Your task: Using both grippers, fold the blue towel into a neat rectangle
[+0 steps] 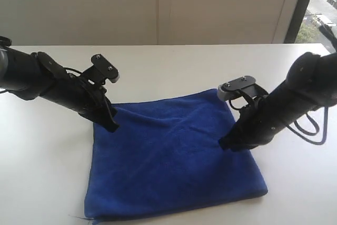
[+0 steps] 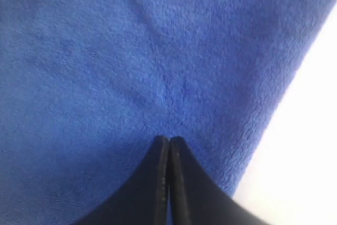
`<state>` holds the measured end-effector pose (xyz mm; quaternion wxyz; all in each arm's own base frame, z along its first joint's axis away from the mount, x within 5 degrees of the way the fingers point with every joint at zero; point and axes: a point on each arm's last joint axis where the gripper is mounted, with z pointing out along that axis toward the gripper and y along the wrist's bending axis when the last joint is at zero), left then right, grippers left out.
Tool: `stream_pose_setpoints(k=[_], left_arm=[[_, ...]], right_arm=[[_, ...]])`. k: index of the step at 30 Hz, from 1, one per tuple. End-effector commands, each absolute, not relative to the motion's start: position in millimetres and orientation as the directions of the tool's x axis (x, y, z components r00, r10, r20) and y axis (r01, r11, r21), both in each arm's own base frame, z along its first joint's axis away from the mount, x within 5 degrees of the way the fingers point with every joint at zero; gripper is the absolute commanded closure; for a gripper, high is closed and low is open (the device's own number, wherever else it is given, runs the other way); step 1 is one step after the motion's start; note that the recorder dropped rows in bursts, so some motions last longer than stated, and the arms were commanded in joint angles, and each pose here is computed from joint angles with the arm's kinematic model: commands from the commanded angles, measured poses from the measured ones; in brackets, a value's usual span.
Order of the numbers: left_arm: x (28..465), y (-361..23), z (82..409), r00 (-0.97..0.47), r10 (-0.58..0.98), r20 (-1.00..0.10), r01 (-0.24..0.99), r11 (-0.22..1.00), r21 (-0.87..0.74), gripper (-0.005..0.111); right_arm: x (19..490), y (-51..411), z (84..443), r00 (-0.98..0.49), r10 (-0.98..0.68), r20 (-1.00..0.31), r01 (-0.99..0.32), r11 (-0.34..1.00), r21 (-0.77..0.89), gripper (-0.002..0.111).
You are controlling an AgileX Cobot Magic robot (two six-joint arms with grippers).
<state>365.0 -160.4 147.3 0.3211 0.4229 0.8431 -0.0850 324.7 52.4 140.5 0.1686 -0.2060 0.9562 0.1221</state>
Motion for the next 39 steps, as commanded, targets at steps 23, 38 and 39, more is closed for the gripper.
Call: stream_pose_setpoints(k=[23,38,39], left_arm=[[350,-169,216,-0.299,0.664,-0.685,0.859,0.501,0.11,0.107],[207,-209,147,-0.367,0.699,-0.614,0.928,0.325,-0.184,0.107],[207,-209,144,-0.373,0.705,-0.604,0.923,0.352,-0.159,0.107]], right_arm=[[310,49,152,-0.848,-0.283,-0.448,-0.369,0.922,0.115,0.108],[285,53,228,-0.759,-0.246,-0.603,-0.402,0.906,0.135,0.108],[283,53,230,-0.759,-0.25,-0.601,-0.408,0.902,0.141,0.108]])
